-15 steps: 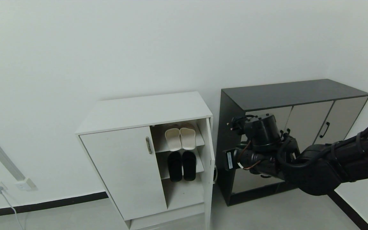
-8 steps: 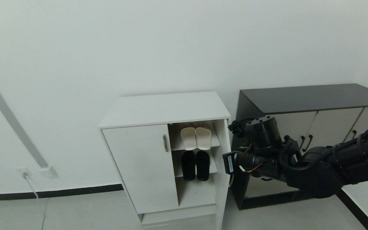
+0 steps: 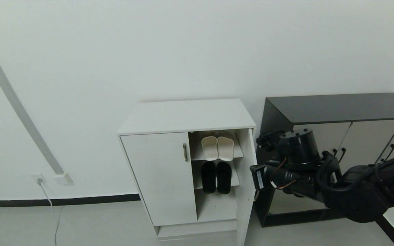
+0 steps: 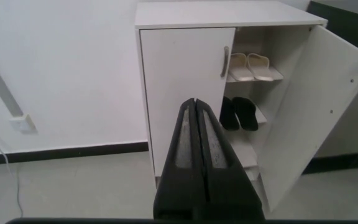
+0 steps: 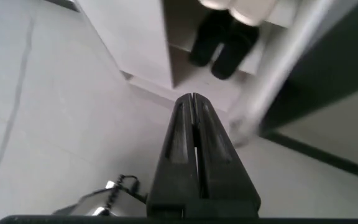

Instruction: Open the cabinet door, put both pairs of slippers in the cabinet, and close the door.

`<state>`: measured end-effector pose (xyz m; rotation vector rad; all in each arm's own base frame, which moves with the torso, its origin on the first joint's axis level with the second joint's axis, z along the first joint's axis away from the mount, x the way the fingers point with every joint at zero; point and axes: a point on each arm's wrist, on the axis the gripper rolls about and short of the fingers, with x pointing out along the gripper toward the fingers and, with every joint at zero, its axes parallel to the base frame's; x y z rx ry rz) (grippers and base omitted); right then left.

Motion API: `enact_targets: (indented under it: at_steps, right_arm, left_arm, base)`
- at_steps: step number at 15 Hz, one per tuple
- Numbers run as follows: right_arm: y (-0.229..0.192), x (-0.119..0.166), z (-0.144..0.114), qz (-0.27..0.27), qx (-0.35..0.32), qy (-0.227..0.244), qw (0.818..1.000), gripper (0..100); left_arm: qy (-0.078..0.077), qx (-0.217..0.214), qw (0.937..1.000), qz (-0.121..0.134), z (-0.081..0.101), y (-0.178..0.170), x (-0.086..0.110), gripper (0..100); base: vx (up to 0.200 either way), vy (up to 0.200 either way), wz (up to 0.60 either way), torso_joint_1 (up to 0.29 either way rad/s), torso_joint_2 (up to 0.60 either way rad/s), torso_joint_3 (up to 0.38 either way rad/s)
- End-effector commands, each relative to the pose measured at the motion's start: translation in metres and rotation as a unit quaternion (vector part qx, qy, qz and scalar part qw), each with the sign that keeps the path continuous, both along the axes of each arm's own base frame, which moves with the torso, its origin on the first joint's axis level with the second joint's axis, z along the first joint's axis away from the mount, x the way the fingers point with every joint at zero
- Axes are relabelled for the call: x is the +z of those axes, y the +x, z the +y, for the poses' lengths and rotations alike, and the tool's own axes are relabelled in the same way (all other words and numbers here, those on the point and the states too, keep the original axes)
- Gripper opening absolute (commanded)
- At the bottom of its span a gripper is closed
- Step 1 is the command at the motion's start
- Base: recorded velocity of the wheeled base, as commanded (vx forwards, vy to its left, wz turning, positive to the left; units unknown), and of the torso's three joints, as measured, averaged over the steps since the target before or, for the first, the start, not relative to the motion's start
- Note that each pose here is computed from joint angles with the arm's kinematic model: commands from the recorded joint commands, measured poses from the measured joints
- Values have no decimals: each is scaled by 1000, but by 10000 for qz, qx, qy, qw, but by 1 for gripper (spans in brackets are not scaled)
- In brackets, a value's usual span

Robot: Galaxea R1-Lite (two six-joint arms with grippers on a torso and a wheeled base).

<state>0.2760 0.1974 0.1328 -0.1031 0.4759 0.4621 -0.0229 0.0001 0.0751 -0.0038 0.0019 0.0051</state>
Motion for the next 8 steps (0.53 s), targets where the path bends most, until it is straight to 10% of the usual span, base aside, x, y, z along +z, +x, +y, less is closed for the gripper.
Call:
enact_targets:
  at_steps: [1, 5, 8]
  right_arm:
    - [-5, 0, -20, 41, -194, -75, 9998, 0]
    - [-5, -20, -42, 374, -460, -284, 9978, 0]
    - [6, -36, -41, 482, -508, -312, 9971, 0]
  left_arm:
    - [-4, -3, 10000, 6, 0, 0, 0, 0]
    - [4, -3, 10000, 6, 0, 0, 0, 0]
    - [4, -3, 10000, 6, 0, 0, 0, 0]
  base:
    - [200, 0, 0, -2, -2, -2]
    - [200, 0, 0, 0, 0, 6]
    - [0, 0, 0, 0, 0, 0]
